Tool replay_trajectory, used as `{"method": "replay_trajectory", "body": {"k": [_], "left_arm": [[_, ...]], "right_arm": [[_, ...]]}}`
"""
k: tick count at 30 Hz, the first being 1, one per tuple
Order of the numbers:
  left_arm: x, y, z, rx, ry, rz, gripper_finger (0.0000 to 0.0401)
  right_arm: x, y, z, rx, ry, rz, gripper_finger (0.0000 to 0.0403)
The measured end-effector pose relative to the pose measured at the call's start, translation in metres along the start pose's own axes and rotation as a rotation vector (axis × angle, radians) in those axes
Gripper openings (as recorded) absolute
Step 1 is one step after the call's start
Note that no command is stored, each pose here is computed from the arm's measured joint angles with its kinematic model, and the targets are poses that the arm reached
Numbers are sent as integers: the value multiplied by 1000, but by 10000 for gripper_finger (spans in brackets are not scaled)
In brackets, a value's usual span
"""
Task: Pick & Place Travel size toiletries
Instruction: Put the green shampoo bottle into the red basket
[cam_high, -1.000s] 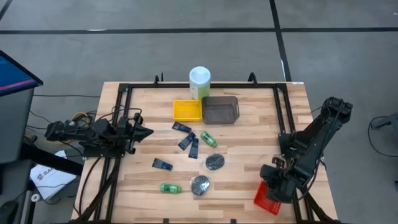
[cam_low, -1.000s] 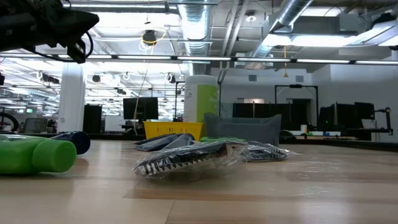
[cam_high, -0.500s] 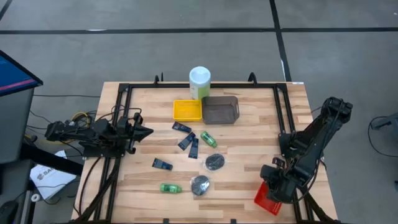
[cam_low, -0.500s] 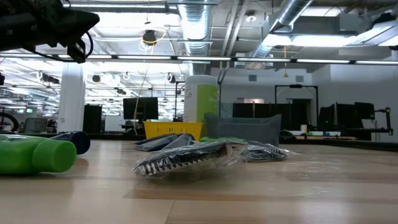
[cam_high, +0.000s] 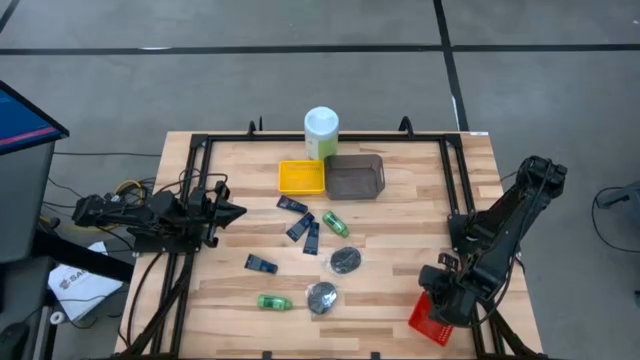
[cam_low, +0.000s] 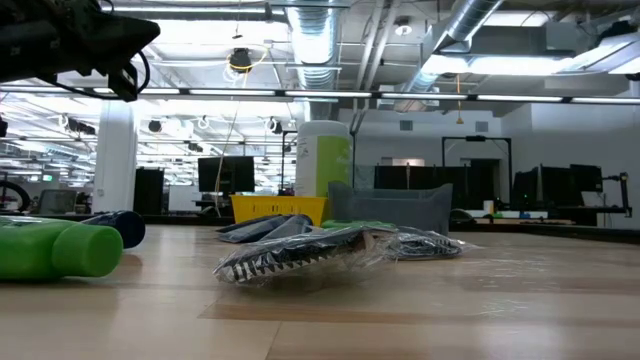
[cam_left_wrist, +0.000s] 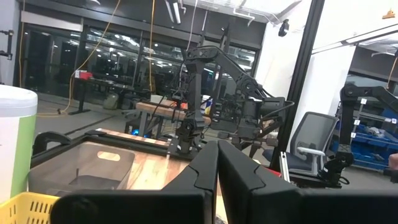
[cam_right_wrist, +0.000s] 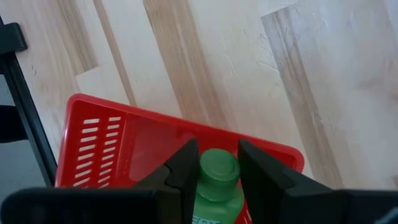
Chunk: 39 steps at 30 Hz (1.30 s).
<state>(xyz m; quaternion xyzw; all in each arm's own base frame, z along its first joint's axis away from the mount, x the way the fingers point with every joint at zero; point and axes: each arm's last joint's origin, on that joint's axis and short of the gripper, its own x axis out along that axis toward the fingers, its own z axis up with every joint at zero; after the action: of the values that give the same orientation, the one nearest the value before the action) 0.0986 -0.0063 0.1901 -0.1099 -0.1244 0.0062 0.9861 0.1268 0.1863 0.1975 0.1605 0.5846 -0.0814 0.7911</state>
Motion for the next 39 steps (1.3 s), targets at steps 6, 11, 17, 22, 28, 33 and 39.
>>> {"method": "replay_trajectory", "body": {"k": [6, 11, 17, 22, 28, 33, 39], "left_arm": [[0, 0, 0, 0, 0, 0, 8], [0, 0, 0, 0, -1, 0, 8], [0, 0, 0, -1, -5, -1, 8], [0, 0, 1, -1, -6, -1, 8], [0, 0, 1, -1, -6, -1, 8], [0, 0, 1, -1, -6, -1, 8], [0, 0, 1, -1, -7, -1, 8]], "right_arm": [[0, 0, 0, 0, 0, -1, 98], [0, -1, 0, -1, 2, -8, 103], [0, -1, 0, 1, 3, -13, 133], [0, -1, 0, 1, 3, -14, 156], [-4, -6, 14, 62, -11, -11, 174], [-26, -21, 57, 113, -71, -12, 207], [-38, -54, 128, 198, -186, -115, 233]]}}
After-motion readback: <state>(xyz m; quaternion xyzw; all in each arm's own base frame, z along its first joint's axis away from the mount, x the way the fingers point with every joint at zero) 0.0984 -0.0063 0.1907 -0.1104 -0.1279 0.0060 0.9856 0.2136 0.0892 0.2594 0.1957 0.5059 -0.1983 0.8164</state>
